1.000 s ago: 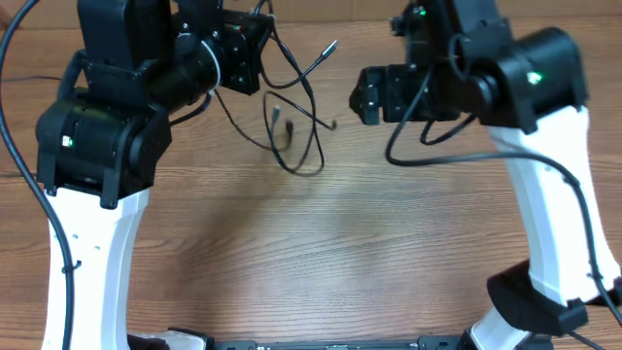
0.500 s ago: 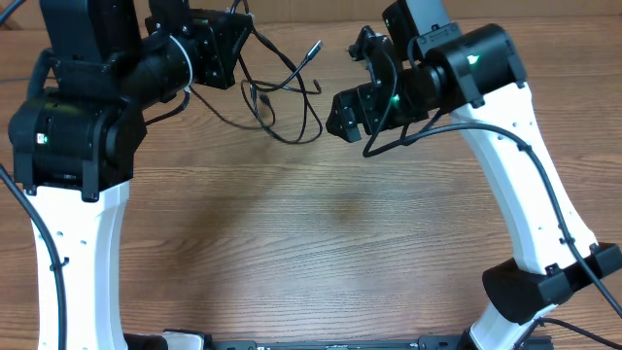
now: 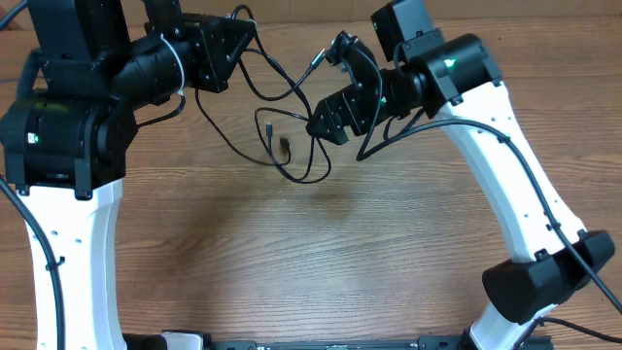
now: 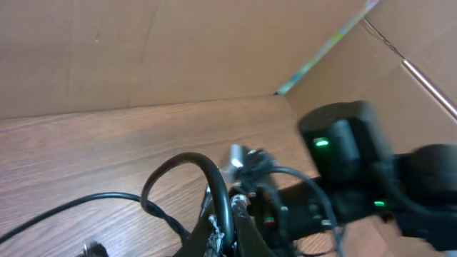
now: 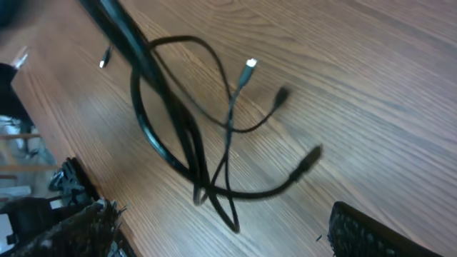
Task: Untangle cables
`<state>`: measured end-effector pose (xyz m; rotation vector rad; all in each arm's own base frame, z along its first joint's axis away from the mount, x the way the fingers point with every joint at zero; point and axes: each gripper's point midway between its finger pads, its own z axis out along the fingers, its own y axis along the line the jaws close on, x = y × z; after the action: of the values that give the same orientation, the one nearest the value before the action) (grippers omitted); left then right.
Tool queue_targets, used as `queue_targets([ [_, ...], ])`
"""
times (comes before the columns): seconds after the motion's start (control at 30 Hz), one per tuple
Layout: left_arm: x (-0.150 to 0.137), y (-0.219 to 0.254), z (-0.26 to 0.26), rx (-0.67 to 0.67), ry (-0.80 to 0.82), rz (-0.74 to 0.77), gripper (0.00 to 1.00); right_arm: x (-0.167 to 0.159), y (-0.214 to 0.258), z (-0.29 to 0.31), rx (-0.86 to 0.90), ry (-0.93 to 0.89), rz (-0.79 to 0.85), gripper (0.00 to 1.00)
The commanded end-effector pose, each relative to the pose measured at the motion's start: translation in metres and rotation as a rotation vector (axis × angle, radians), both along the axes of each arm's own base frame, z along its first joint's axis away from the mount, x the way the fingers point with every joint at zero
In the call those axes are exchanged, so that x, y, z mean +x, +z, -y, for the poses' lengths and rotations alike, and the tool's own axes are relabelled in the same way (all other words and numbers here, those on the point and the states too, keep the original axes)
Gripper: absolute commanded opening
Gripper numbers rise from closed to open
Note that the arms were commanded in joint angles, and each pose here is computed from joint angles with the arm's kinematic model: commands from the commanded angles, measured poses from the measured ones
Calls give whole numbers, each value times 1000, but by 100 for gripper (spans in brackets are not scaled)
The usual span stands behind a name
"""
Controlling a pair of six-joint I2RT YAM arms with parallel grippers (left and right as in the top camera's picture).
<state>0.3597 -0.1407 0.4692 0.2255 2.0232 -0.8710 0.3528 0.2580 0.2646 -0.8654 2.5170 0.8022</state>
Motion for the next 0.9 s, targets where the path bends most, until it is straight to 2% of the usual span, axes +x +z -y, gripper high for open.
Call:
queue_targets([
  [0.0,-10,14,5,-40,-49,25,4,-2,-18,-13,59,54,-26,87],
  [0.17,-14,22,10,-81,-81,30,4,14,-28,-23,110,6,-14,70],
  [0.37,-20,34,8,-116,-84,48,4,22,-23,-27,137,-5,18,41],
  [0.63,-21,40,-9,-131,-49,56,4,20,-25,-26,132,-7,7,22],
  [0.73,-14,35,-22,-115,13,43,4,16,-29,-23,113,-13,-16,10],
  [0.8,-6,26,-39,-83,109,20,4,14,-31,-16,102,-33,-43,4],
  [0.87,2,17,-56,-37,205,4,4,15,-31,-7,92,-73,-70,4],
])
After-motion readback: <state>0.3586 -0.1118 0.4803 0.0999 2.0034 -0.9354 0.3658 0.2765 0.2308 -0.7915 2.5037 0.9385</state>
